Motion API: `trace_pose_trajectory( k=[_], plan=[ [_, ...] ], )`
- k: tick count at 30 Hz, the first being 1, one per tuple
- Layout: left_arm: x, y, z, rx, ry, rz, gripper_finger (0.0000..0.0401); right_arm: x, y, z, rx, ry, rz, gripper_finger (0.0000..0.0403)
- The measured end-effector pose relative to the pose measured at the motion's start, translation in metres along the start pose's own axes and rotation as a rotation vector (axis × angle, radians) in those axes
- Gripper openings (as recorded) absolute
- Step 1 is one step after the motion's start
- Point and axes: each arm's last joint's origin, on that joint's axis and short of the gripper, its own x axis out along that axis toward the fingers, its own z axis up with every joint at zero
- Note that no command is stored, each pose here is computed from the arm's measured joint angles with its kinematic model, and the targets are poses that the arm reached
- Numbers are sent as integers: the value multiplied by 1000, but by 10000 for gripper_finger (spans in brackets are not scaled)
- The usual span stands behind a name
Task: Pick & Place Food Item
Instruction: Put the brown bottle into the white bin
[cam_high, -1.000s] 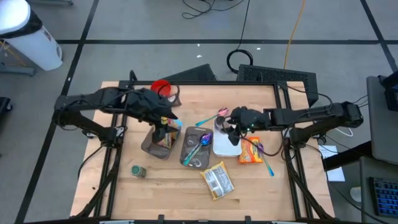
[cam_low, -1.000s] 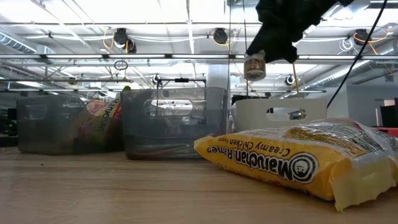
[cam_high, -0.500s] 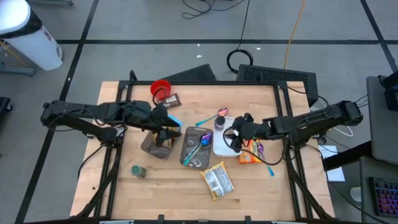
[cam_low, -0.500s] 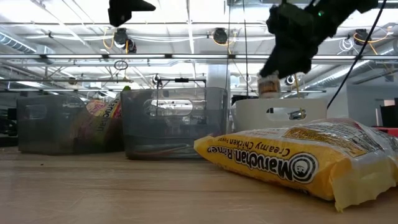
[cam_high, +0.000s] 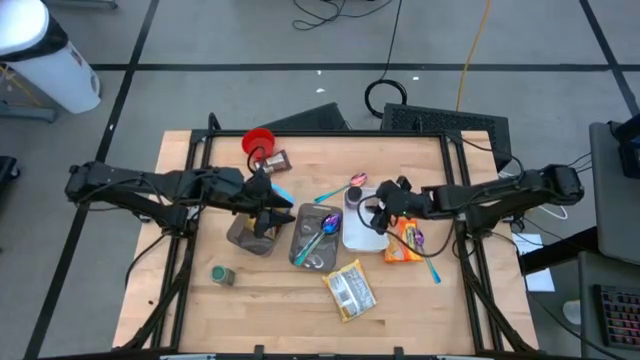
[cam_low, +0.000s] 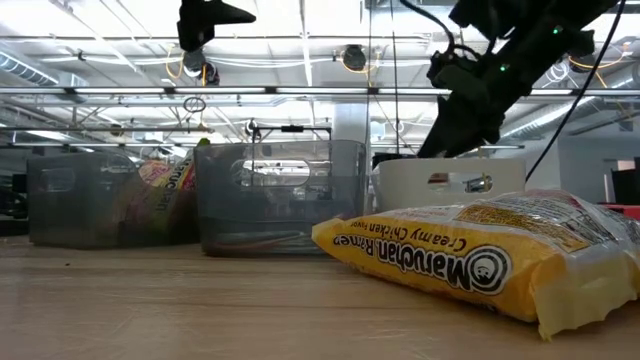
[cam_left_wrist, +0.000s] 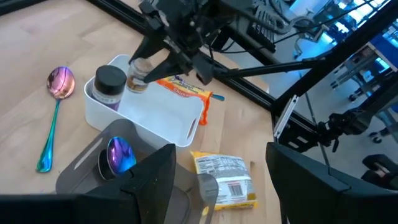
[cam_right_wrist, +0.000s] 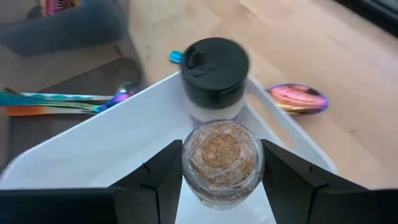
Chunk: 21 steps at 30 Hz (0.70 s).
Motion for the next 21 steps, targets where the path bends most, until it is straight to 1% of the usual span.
trace_pose_trajectory(
  k=[4, 7, 11, 15, 21],
  plan=[
    [1, 0, 0, 15, 0, 2, 257, 8, -7, 3, -30, 43, 45, 172],
    [1, 1, 0, 19, -9, 12, 257, 14, -12, 1, -35, 84, 39, 172],
    [1, 1, 1, 20, -17, 21, 257, 21, -16, 2, -37, 81, 23, 172],
    [1, 1, 1, 23, -17, 22, 257, 28, -15, 1, -62, 84, 20, 172],
    [1, 1, 1, 23, -16, 22, 257, 40, -14, -6, -87, 128, 1, 172]
  ],
)
